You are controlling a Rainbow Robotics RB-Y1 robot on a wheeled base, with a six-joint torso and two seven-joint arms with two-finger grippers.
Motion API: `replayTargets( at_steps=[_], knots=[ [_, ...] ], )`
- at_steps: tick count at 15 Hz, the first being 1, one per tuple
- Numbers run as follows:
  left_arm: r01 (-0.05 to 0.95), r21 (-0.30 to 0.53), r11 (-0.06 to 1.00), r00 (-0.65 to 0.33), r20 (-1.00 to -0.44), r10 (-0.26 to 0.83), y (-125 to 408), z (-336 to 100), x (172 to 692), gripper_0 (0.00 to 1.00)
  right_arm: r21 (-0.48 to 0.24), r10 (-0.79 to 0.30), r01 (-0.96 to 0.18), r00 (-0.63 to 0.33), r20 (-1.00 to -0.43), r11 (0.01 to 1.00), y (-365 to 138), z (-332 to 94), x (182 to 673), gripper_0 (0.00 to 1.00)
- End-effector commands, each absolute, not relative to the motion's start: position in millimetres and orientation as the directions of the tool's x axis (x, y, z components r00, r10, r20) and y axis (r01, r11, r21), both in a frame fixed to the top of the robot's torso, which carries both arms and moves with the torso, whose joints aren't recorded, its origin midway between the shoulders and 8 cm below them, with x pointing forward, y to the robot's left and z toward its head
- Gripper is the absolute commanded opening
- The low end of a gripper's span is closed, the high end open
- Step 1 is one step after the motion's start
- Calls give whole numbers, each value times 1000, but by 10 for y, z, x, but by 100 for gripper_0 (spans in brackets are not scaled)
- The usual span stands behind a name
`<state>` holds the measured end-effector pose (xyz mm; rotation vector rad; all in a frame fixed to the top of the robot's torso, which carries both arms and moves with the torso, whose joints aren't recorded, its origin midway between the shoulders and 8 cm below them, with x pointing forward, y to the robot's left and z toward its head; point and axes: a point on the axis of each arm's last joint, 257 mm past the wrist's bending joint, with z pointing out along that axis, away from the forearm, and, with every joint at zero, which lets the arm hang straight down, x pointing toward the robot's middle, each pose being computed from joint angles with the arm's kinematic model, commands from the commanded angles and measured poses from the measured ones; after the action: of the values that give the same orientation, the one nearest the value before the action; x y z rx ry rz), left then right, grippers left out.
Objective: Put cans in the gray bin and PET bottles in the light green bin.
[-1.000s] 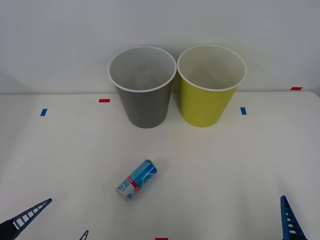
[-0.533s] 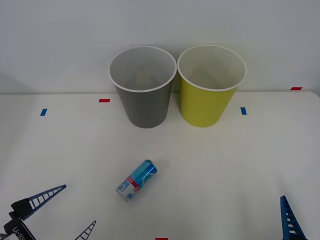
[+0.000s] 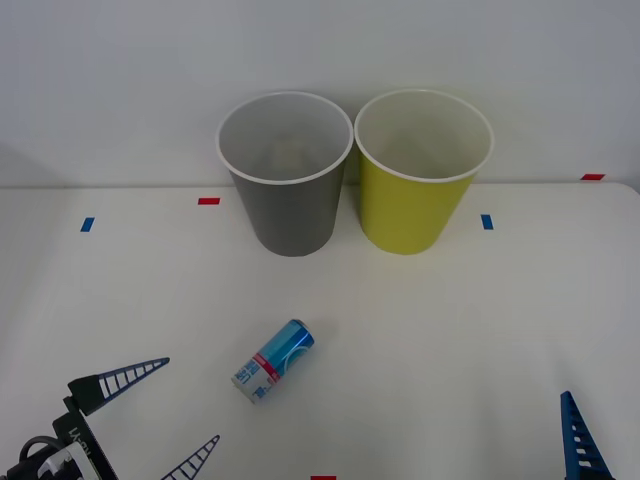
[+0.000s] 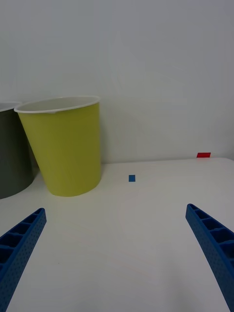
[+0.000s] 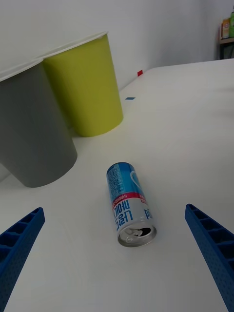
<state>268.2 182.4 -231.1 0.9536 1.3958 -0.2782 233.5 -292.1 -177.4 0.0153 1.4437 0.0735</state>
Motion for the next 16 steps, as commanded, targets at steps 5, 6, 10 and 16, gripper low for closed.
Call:
replayTargets(
  at_steps=[5,6,10,16],
  knots=[
    [703,453,547,185,-860,475,1640,-2477,3029,100,55,60,-41,125,-990,998,-2921,-1774,2335,100],
    [700,471,536,183,-845,503,1648,-2498,3115,100,55,60,-41,125,-990,998,-2921,-1774,2335,100],
    [690,473,547,142,-830,539,1423,-2440,3340,100,55,60,-41,125,-990,998,-2921,-1774,2335,100],
    [726,440,528,83,-819,568,1085,-2493,3308,100,55,60,-41,125,-990,998,-2921,-1774,2335,100]
  ],
)
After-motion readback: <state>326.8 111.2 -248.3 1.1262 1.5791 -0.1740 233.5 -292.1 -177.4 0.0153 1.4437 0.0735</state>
